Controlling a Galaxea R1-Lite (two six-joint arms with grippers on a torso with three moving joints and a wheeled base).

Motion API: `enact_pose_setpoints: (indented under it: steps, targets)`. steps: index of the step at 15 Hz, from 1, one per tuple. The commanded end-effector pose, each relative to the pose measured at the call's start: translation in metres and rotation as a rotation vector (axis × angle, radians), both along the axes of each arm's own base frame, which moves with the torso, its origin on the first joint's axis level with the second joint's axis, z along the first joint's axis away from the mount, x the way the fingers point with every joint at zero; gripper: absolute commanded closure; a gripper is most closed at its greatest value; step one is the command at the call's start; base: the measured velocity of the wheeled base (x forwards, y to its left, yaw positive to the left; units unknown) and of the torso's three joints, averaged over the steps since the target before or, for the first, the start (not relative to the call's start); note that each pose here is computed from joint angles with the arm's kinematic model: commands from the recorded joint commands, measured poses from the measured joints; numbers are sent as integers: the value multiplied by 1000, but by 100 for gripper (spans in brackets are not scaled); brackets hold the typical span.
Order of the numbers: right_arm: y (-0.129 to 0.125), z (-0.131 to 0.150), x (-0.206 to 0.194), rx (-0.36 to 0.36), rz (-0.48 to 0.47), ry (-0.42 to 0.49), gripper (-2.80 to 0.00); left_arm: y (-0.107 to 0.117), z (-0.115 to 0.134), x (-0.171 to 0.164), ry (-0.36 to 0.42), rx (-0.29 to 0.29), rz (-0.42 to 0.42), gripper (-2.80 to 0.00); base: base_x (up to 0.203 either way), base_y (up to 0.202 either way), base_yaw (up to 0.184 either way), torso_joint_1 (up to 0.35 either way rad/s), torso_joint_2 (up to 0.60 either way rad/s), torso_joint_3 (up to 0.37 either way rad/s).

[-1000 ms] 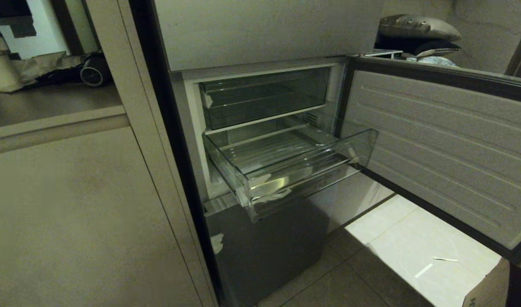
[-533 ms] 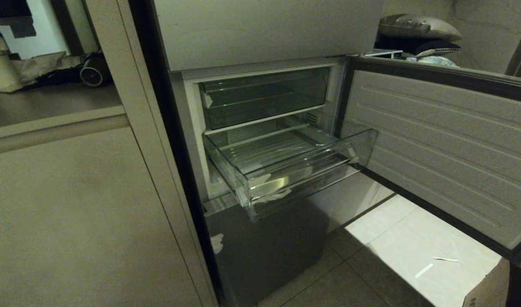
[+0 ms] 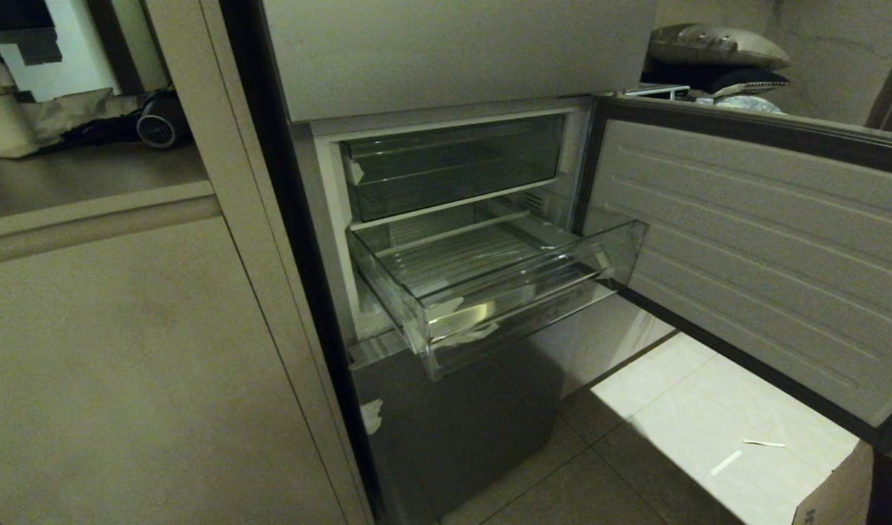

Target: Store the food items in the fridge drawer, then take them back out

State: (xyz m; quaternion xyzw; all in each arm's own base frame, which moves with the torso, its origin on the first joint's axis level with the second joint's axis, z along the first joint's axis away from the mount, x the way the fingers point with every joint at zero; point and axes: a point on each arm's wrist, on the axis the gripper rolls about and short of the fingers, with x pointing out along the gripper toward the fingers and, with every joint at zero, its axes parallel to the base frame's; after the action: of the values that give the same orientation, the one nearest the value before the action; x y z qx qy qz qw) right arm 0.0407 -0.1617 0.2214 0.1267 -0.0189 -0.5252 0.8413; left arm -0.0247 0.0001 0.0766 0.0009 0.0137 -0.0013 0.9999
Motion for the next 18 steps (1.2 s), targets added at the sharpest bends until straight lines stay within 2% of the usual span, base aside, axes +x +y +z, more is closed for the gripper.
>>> enact_pose_setpoints:
  steps: [1, 4, 8, 11, 13, 18]
  targets:
    - [-50, -24, 5, 74, -27, 17, -280, 0, 0, 0, 0, 0, 1, 0, 0, 0, 0, 0, 0, 0]
    - [-101, -32, -3, 78, -90, 23, -280, 0, 0, 0, 2, 0, -1, 0, 0, 0, 0, 0, 0, 0]
    - [-170, -50, -29, 75, -180, 89, -280, 0, 0, 0, 0, 0, 1, 0, 0, 0, 0, 0, 0, 0]
    - [-211, -68, -47, 59, -225, 119, -280, 0, 0, 0, 0, 0, 0, 0, 0, 0, 0, 0, 0, 0]
    - [-229, -79, -50, 43, -208, 128, -280, 0, 0, 0, 2, 0, 0, 0, 0, 0, 0, 0, 0, 0]
    - [-239, -99, -41, 57, -106, 132, -280, 0, 0, 0, 0, 0, 0, 0, 0, 0, 0, 0, 0, 0]
